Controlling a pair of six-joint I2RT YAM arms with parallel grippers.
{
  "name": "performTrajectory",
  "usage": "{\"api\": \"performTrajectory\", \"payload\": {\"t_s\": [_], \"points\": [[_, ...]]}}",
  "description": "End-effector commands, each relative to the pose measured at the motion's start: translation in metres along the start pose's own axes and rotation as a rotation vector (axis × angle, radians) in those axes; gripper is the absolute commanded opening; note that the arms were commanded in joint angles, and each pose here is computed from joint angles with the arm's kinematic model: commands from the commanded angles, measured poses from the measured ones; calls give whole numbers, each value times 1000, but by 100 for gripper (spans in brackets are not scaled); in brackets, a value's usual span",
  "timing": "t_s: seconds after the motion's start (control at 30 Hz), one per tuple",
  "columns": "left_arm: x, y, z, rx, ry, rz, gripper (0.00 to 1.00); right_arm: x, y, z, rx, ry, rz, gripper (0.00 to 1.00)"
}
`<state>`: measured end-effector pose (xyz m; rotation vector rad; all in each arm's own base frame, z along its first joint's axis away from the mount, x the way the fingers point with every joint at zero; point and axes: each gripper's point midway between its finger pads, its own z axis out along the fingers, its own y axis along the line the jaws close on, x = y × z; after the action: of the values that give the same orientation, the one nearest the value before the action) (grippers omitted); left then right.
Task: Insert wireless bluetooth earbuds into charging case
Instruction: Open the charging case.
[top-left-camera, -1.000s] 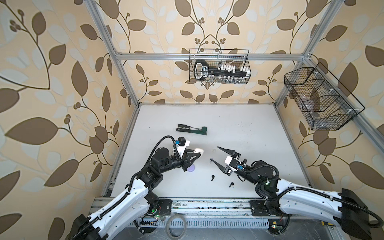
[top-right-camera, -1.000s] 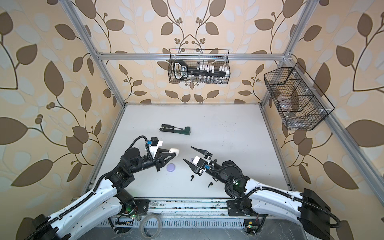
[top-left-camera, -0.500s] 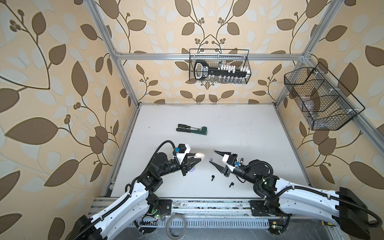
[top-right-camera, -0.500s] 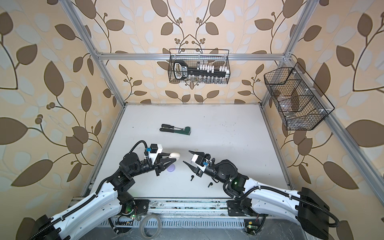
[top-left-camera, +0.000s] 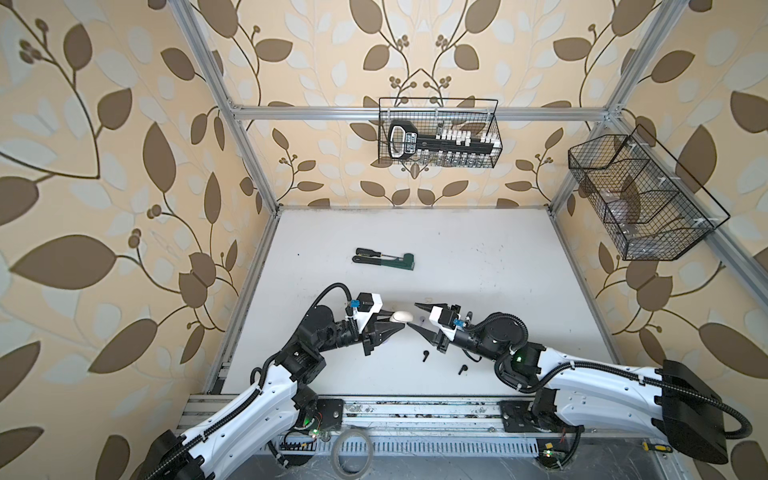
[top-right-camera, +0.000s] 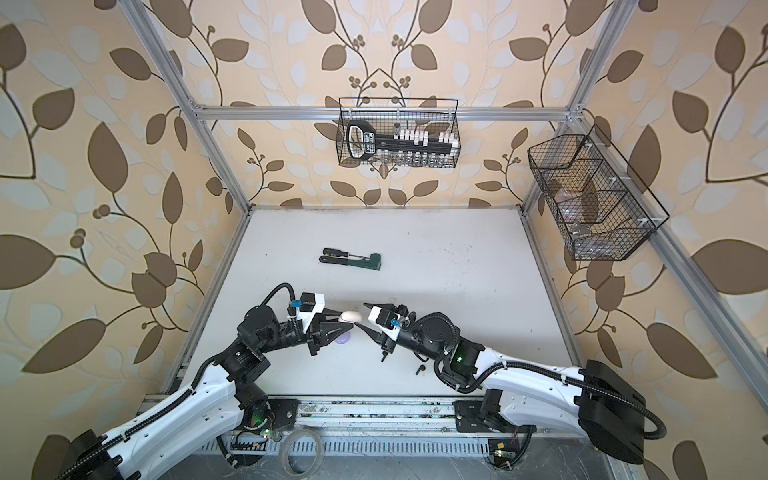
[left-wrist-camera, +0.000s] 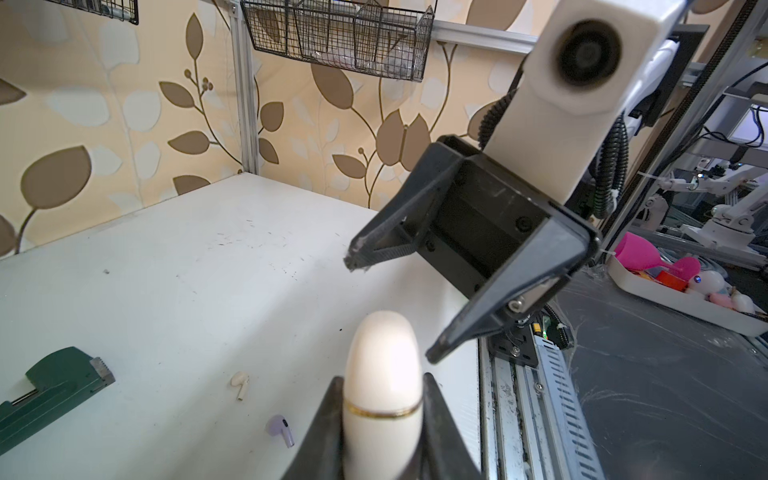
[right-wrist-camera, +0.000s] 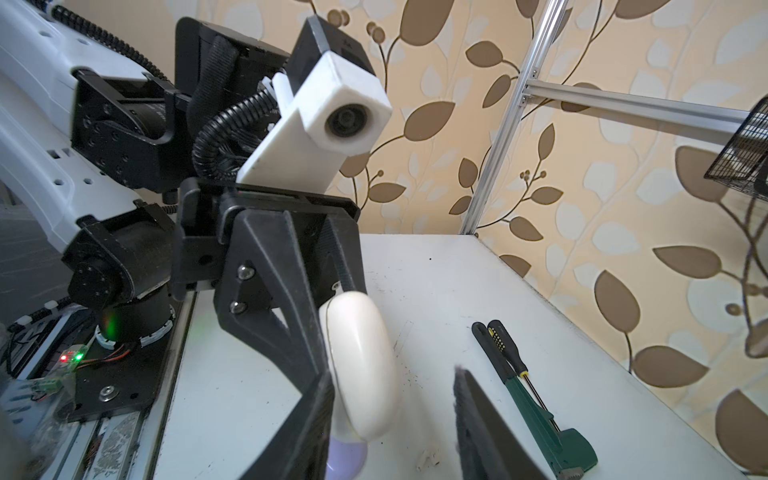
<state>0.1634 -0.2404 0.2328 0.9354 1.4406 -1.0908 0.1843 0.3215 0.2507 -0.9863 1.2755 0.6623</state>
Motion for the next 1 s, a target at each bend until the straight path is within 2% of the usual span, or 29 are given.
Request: {"api": "performTrajectory", "payload": {"t_s": [0.0,0.53,0.97], "points": [[-9,-14,-1,72,-38,69,0,-14,-1,6,0,-28,5,47],[-9,-23,-2,117,-32,79,0,-14,-37,2,142,-25,94,40],[-9,-20,-2,95,-31,79,0,-16,-38,2,139,-34,123,40]]}}
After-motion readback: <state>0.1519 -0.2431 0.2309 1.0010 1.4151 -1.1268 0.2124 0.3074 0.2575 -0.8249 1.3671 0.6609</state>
